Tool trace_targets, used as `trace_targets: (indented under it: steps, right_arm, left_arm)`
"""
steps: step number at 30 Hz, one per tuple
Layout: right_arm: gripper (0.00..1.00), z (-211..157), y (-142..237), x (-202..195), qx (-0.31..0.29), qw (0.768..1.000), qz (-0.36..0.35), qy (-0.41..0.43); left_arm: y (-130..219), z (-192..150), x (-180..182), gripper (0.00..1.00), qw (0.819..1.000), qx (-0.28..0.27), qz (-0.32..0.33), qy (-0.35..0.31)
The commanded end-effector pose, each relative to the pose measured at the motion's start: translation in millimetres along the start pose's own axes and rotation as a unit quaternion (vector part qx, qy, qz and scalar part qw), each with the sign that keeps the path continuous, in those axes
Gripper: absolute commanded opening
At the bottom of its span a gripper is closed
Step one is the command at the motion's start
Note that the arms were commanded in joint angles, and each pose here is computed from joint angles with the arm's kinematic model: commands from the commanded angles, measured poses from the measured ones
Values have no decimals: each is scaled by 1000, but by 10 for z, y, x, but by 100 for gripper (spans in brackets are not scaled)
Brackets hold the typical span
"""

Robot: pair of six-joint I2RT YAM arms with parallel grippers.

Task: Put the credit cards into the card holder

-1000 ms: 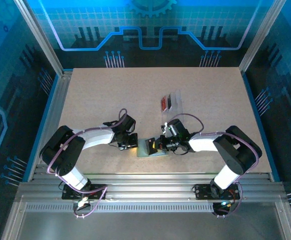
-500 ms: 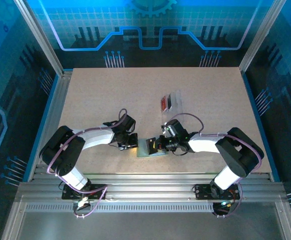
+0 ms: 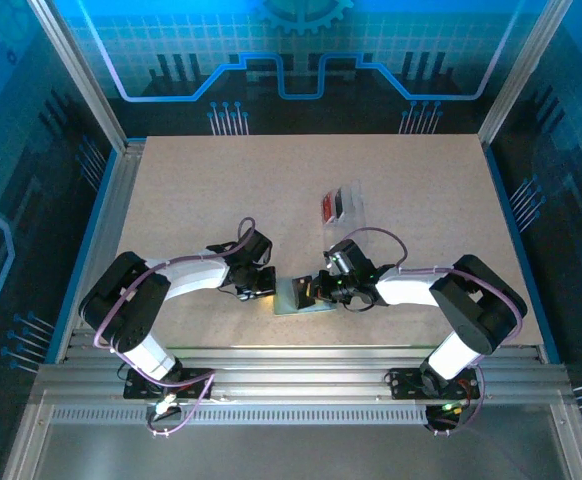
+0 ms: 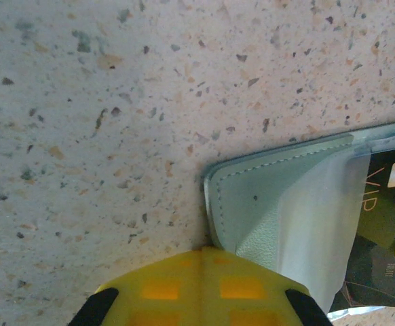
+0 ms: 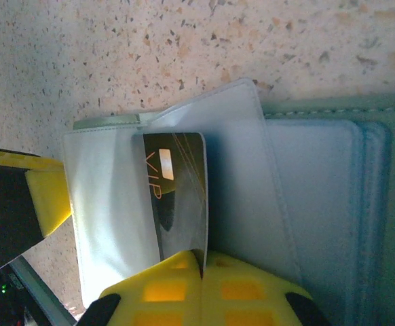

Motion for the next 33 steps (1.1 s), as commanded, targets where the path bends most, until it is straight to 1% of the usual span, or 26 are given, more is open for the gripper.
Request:
trace_targets:
  steps: [1,7,14,18,21,26,29,33]
  right_arm:
    - [0,-288,-89,-462,33,993,-102,-39]
    - [0,-294,-138,-360,33,995,-87,-33]
    - [0,-366,-143,-312,32,995,-86,-29]
    - [0,-329,-40,-354,28,993,-117,-16]
    - [0,-322,31,-381,32,990,-135,-6]
    - [0,-356,-5,-360,46,991,-127,6]
    - [0,-374,-47,-327,57,991,-122,15]
    - [0,-390,-43,-323,58,990,-125,20]
  left_arm:
    - [-478,-295,308,0,998,31,51,-15]
    - [-491,-311,308,0,998,31,55,-19]
    - [-510,-330,337,0,998,31,58,-17]
    - [-469,-332,331,0,998,31,60,-16]
    - [-338,-307,234,0,999,27,41,-14]
    - [13,-176,92,0,1000,3,18,-3]
    - [202,-110,-14,0,1000,-15,10,-12]
    - [402,-50,-120,0,999,-35,9,-23]
Point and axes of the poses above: each hand's point on the last joint's axis, 136 mm out from that joint toward the fingers, its own y axis back along the fingers, its own x axis along the line the jaws close on, z = x × y, the point moved 2 cm from there along y, back along the fingers, and after that the axes turned 8 degrees about y, right-handed, at the moved point
